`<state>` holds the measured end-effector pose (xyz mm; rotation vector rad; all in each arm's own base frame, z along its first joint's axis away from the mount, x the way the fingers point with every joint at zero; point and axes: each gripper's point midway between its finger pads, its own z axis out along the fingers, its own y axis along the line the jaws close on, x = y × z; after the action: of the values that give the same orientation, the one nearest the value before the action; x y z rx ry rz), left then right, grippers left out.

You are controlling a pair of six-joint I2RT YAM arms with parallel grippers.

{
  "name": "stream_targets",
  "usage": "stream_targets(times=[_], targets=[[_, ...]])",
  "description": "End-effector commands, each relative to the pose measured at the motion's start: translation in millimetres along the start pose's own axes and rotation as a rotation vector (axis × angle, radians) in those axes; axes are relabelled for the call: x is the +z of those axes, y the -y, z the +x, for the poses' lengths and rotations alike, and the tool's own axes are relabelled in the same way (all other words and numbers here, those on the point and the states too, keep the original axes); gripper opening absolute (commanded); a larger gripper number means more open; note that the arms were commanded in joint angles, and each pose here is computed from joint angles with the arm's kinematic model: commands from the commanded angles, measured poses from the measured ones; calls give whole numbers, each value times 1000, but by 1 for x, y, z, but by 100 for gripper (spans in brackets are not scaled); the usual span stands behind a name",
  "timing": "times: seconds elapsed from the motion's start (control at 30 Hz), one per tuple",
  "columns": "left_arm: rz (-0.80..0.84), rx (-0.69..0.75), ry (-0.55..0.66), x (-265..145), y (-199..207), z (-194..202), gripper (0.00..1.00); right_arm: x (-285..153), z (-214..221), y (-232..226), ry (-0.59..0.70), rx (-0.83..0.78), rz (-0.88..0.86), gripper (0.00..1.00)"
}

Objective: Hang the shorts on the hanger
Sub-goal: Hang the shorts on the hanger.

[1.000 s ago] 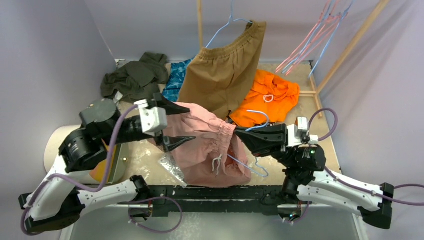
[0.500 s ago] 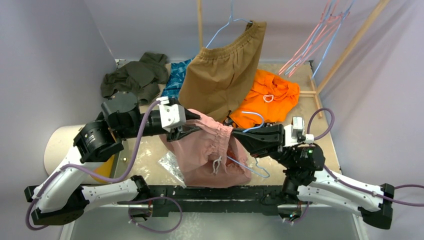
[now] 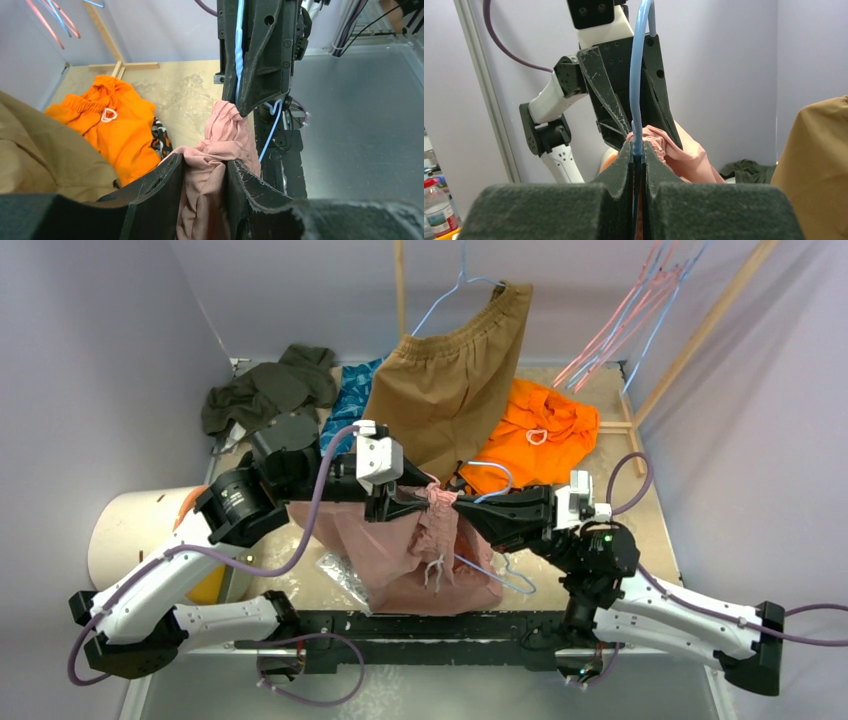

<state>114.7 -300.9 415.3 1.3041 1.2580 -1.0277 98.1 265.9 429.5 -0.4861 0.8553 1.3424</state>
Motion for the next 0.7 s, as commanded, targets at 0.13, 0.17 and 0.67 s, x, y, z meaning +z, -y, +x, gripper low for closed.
stream_targets(times=[0.13, 0.17, 0.67], targets=[[136, -40, 60, 15, 18, -5, 44, 10, -59, -18, 174, -41, -62, 0], [135, -42, 55, 16, 18, -2, 49, 10, -60, -18, 176, -41, -65, 0], [-16, 93, 147, -21, 9, -43, 74, 9, -63, -19, 194, -37, -68, 0]])
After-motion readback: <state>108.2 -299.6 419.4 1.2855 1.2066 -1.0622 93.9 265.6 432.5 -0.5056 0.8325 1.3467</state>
